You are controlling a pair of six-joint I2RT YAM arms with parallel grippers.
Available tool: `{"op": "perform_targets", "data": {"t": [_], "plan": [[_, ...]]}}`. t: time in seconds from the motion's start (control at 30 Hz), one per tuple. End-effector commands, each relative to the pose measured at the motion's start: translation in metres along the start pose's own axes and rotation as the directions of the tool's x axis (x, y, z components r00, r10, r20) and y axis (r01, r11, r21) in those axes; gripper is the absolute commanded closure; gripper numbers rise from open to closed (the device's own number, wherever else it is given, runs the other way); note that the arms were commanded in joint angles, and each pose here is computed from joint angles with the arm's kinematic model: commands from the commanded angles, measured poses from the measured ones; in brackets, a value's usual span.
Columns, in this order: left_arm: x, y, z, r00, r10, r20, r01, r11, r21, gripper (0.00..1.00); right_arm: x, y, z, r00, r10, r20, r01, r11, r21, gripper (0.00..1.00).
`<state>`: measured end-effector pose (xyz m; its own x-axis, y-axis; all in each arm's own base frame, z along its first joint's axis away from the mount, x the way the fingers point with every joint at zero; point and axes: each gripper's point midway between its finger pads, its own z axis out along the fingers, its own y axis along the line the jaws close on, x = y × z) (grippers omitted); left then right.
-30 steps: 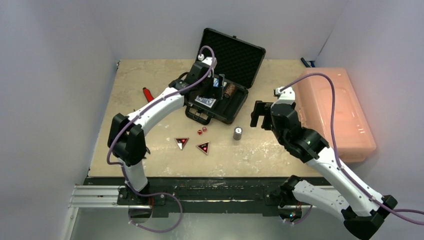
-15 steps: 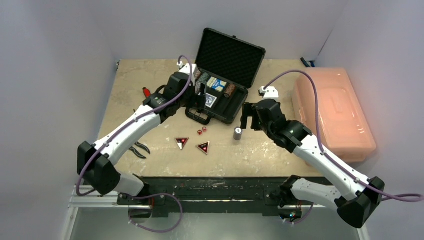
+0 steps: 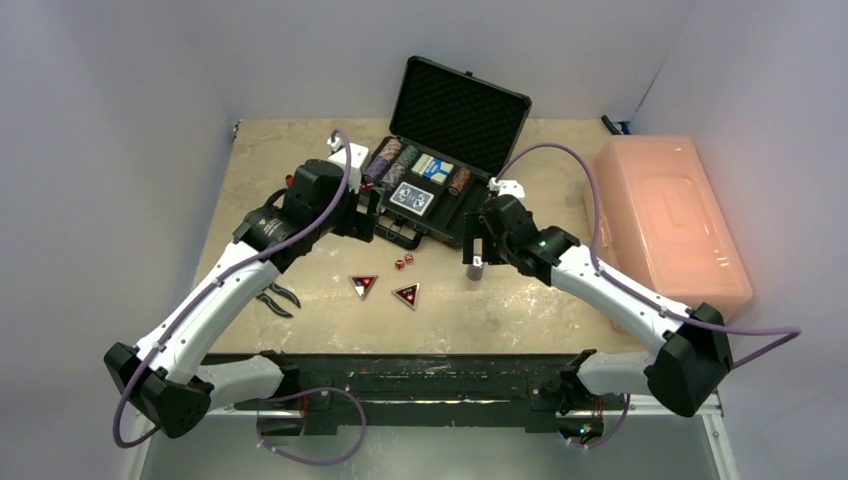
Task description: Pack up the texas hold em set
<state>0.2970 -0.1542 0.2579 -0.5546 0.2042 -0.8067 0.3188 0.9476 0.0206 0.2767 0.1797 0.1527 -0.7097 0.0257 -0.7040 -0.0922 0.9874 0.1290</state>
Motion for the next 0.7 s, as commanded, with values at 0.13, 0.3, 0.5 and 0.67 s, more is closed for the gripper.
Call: {"op": "perform_targets", "data": {"t": [0.13,0.3,0.5,0.67], "plan": [[0.027,-0.008,-0.005,0.995,0.097,0.004,-0.097,0.991,0.097,0.05,0.019,0.015,0.026,0.996,0.002,-0.092,-0.004,1.0,-0.027,0.01],[0.024,-0.01,-0.009,0.994,0.104,0.027,-0.106,0.988,0.114,0.05,0.026,0.017,0.037,0.993,-0.006,-0.12,0.003,1.0,-0.022,0.04],[0.025,-0.011,-0.01,0.994,0.11,0.027,-0.112,0.986,0.119,0.07,0.034,0.017,0.048,0.988,-0.014,-0.152,0.014,1.0,-0.004,0.09],[0.026,-0.012,-0.01,0.993,0.113,0.026,-0.115,0.985,0.128,0.08,0.037,0.018,0.054,0.986,-0.014,-0.164,0.015,1.0,0.005,0.13]]}}
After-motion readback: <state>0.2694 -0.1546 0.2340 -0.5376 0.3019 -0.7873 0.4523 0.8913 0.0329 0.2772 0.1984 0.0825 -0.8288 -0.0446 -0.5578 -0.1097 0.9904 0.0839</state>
